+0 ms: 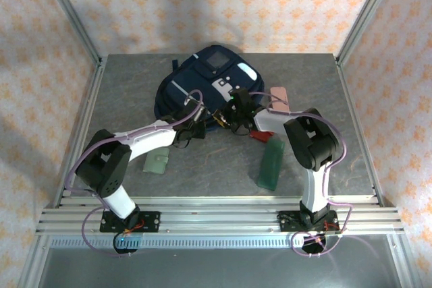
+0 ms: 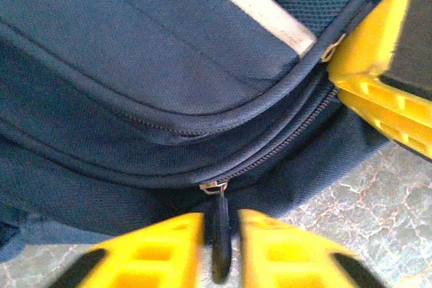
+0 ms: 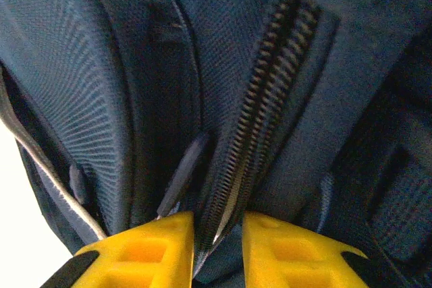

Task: Pack books, pencil case, and school supplies into a backpack

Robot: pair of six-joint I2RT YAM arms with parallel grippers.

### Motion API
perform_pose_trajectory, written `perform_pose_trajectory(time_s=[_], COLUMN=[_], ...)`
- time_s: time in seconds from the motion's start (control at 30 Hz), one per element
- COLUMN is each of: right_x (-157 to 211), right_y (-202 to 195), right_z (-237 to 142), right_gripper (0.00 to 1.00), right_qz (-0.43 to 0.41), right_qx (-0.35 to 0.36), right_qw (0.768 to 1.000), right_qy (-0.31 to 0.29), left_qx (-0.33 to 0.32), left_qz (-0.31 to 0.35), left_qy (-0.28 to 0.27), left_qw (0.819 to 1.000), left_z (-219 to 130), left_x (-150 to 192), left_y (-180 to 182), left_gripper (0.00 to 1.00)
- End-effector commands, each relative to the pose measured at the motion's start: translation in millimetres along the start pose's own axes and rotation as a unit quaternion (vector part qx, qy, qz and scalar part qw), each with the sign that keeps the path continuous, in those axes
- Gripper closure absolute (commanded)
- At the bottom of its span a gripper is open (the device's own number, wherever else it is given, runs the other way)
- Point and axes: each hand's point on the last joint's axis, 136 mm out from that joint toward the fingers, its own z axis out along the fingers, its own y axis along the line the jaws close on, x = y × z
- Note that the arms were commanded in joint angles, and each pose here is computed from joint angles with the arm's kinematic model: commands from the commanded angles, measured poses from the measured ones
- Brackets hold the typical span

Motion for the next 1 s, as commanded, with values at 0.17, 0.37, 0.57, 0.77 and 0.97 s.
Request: perform_pose_trajectory(time_s=[0.17,0.37,0.57,0.77,0.97], right_x=[-1,-1,2,-2,-25], right_y=[-13,-11,-15,-25,-47], right_z=[6,3,4,5,-3], right_gripper=[0.78,0.83,0.86,1.0,1.0], right_qz=[0.014,0.013,0.014,0.01,0.029], right_qx=[0.003,-0.004,-0.004,0.016,0.046], right_qw=[1.0,1.0,1.0,1.0,0.997], right_qy=[-0.01,-0.013,-0.011,-0.023,-0.059], left_qx=[-0.05,-0.072,-0.082,-0.079,-0.106], left_qz=[0.015,0.021,0.025,0.023,-0.016], left_qy=[0.01,0.011,0.008,0.001,-0.005], left_qw=[0.999,0.997,0.996,0.997,0.994], left_z=[19,29,35,21,-6], left_x=[5,4,-3,-8,-2], left_y=[10,15,14,18,66], left_gripper=[0.58,0.77,1.0,1.0,1.0])
